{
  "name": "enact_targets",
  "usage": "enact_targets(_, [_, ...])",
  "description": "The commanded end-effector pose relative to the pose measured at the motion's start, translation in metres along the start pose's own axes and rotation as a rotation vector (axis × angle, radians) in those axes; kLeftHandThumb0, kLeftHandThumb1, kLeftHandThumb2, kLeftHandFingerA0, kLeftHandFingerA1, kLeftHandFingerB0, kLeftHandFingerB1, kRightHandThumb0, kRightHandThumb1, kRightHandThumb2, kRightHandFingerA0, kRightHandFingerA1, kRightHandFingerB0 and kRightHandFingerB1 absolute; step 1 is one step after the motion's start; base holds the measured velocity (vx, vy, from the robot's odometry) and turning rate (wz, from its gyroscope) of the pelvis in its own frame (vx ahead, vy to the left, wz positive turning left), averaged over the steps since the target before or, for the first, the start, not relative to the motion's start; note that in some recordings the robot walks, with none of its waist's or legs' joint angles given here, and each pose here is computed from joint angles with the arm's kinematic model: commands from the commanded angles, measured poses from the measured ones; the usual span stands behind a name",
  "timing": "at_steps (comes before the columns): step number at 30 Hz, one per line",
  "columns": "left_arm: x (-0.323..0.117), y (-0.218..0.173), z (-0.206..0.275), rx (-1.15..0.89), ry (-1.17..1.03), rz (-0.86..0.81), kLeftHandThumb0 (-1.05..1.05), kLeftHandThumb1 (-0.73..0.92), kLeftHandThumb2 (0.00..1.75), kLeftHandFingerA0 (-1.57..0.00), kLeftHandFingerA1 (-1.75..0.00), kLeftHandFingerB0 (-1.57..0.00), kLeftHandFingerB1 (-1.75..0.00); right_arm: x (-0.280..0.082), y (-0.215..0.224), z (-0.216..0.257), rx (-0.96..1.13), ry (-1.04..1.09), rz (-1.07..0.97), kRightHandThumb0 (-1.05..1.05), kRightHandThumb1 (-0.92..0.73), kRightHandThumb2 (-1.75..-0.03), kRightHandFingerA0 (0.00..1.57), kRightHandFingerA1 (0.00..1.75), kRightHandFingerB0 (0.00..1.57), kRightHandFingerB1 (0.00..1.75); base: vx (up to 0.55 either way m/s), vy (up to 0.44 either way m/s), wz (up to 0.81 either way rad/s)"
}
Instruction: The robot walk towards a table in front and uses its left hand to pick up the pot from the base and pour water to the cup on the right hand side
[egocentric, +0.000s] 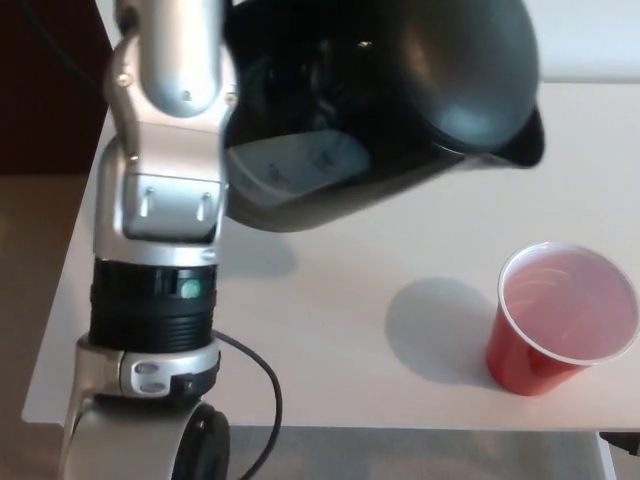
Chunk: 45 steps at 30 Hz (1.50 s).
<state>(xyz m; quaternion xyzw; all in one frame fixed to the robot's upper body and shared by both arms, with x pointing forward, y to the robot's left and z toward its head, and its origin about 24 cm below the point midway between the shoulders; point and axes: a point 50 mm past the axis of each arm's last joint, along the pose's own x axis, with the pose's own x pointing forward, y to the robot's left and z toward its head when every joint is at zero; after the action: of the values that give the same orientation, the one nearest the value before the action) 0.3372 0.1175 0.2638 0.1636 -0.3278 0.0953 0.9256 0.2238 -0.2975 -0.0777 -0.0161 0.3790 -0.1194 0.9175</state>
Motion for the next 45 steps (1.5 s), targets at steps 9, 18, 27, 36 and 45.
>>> enact_targets(9, [-0.091, 0.018, -0.102, -0.654, 0.689, 0.124, -0.09, 0.62, 0.56, -0.76, -1.75, -0.64, -1.65, -0.002, 0.003, -0.012, -0.014, 0.014, 0.023, -0.19, -0.63, -0.74, 0.50, 0.76, 0.41, 0.62, 0.00, 0.000, 0.00])
enact_targets(18, [-0.125, 0.008, -0.131, -0.703, 0.831, 0.136, -0.07, 0.68, 0.56, -0.66, -1.75, -0.49, -1.66, -0.002, 0.005, -0.004, -0.045, -0.020, 0.043, -0.22, -0.61, -0.79, 0.52, 0.80, 0.43, 0.65, 0.00, 0.000, 0.00])
enact_targets(27, [-0.138, 0.003, -0.136, -0.708, 0.886, 0.138, -0.05, 0.67, 0.59, -0.61, -1.75, -0.42, -1.66, -0.001, 0.006, -0.003, -0.058, -0.022, 0.046, -0.21, -0.63, -0.76, 0.50, 0.76, 0.40, 0.62, 0.00, 0.000, 0.00])
enact_targets(36, [-0.136, -0.006, -0.134, -0.726, 0.889, 0.114, -0.09, 0.68, 0.53, -0.59, -1.75, -0.50, -1.55, 0.000, 0.008, 0.006, -0.082, -0.044, 0.052, -0.25, -0.65, -0.73, 0.53, 0.76, 0.43, 0.61, 0.00, 0.000, 0.00])
enact_targets(45, [-0.131, -0.004, -0.126, -0.741, 0.794, -0.219, -0.47, 0.51, 0.57, -0.20, -0.29, -0.14, -0.27, 0.001, 0.010, 0.011, -0.101, -0.051, 0.062, -0.23, -0.67, -0.73, 0.51, 0.75, 0.41, 0.60, 0.00, 0.000, 0.00])
